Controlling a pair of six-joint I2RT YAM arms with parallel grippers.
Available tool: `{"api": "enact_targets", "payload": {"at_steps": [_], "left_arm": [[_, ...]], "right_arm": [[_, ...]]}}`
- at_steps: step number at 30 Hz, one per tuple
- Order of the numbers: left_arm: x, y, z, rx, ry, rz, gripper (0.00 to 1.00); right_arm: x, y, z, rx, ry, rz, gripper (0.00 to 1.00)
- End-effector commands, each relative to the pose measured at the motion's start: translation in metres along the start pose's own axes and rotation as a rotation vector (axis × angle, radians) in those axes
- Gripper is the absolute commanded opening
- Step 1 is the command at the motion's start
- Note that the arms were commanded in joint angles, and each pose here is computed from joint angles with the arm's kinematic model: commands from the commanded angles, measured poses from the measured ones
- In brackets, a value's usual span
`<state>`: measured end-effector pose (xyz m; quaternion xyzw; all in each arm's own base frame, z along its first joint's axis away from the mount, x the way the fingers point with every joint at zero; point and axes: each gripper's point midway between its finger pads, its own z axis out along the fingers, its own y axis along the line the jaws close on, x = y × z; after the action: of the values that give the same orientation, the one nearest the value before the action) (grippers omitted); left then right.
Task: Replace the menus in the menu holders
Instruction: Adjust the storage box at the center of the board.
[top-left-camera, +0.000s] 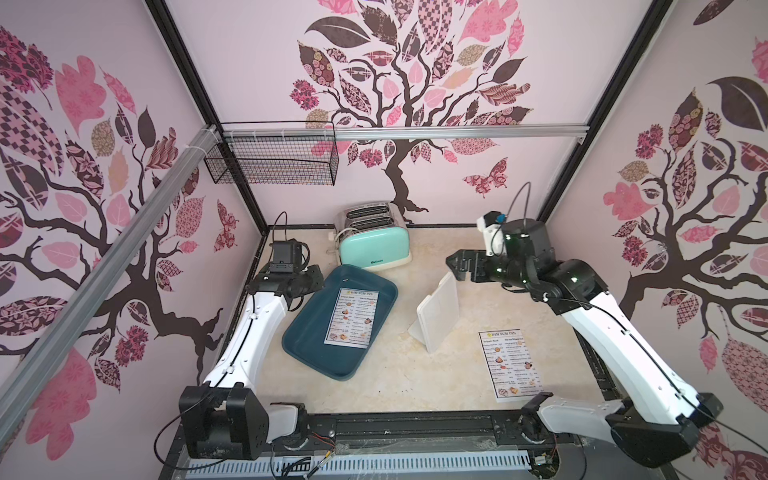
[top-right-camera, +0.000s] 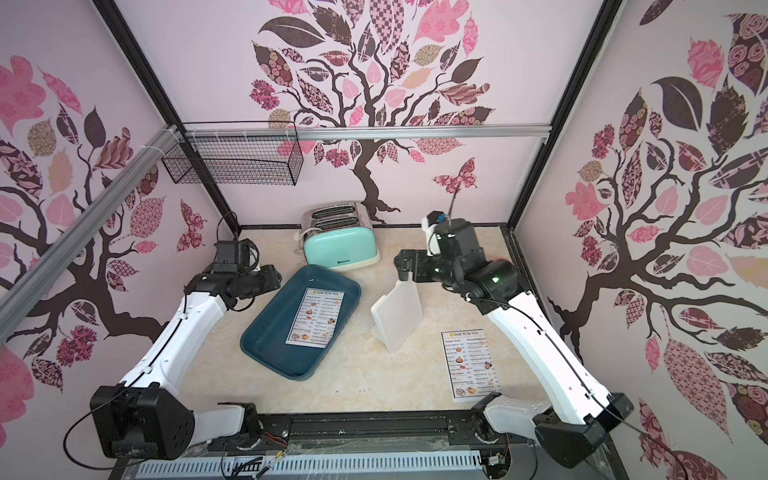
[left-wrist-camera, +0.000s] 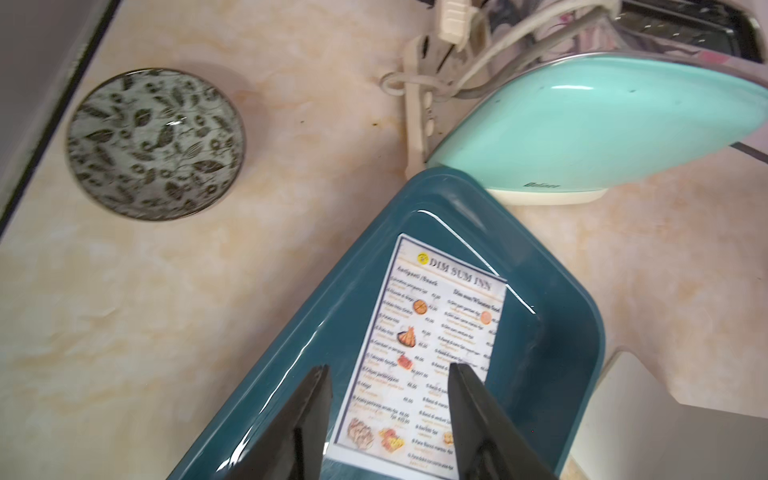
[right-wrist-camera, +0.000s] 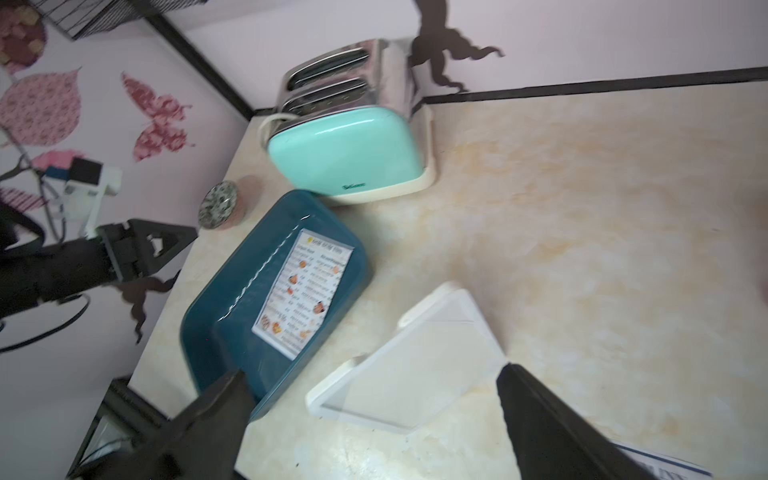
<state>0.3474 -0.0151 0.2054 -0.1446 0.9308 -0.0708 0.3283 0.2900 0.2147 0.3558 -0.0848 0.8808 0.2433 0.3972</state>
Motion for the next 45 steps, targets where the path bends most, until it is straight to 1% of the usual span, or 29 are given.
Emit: {"api": "enact_targets", "payload": {"at_steps": [1,4,6,9,11,13,16,17,18,21,23,25,26,28,30,35,38,39,45], "left_arm": [[0.013,0.032,-0.021,-0.121,0.019,-0.088,0.54],[0.022,0.040,-0.031,-0.138,0.024,-0.171,0.55],[0.027,0.047,-0.041,-0.165,0.001,-0.233,0.56],[0.030,0.063,-0.056,-0.221,-0.056,-0.313,0.56],[0.031,0.071,-0.060,-0.240,-0.093,-0.361,0.56],[0.033,0.080,-0.057,-0.264,-0.115,-0.398,0.56],[0.035,0.091,-0.042,-0.272,-0.119,-0.453,0.56],[0.035,0.095,-0.036,-0.271,-0.109,-0.469,0.56],[0.033,0.097,-0.030,-0.266,-0.103,-0.469,0.56],[0.025,0.113,-0.017,-0.303,-0.090,-0.455,0.56],[0.024,0.124,-0.003,-0.284,-0.068,-0.481,0.56],[0.028,0.138,0.013,-0.294,-0.028,-0.508,0.56],[0.032,0.143,0.021,-0.275,0.003,-0.529,0.56],[0.042,0.145,0.034,-0.248,0.066,-0.545,0.55],[0.053,0.139,0.045,-0.210,0.128,-0.541,0.54],[0.077,0.132,0.050,-0.174,0.192,-0.556,0.52],[0.090,0.127,0.051,-0.156,0.238,-0.558,0.50],[0.095,0.125,0.051,-0.143,0.254,-0.559,0.49],[0.109,0.111,0.041,-0.089,0.288,-0.560,0.47]], "right_arm": [[0.012,0.037,0.011,-0.002,0.046,-0.020,0.99],[0.036,0.082,0.031,-0.054,0.123,-0.062,0.99],[0.050,0.112,0.045,-0.073,0.174,-0.079,0.99],[0.072,0.133,0.072,-0.021,0.261,-0.073,0.99],[0.081,0.139,0.091,0.031,0.287,-0.072,0.99],[0.088,0.145,0.113,0.069,0.285,-0.075,0.98],[0.102,0.155,0.152,0.075,0.275,-0.033,0.92],[0.108,0.157,0.166,0.078,0.271,-0.014,0.88],[0.112,0.159,0.179,0.078,0.267,0.005,0.85],[0.125,0.162,0.212,0.118,0.276,0.061,0.84],[0.133,0.160,0.230,0.160,0.290,0.086,0.85],[0.148,0.152,0.249,0.220,0.314,0.098,0.87],[0.153,0.149,0.255,0.248,0.320,0.100,0.88],[0.160,0.140,0.265,0.299,0.320,0.084,0.89],[0.166,0.126,0.273,0.352,0.321,0.070,0.89],[0.179,0.089,0.284,0.459,0.368,0.074,0.91],[0.177,0.074,0.286,0.487,0.384,0.085,0.92],[0.191,0.065,0.297,0.509,0.413,0.073,0.93],[0.200,0.056,0.310,0.490,0.462,0.066,0.99]]}}
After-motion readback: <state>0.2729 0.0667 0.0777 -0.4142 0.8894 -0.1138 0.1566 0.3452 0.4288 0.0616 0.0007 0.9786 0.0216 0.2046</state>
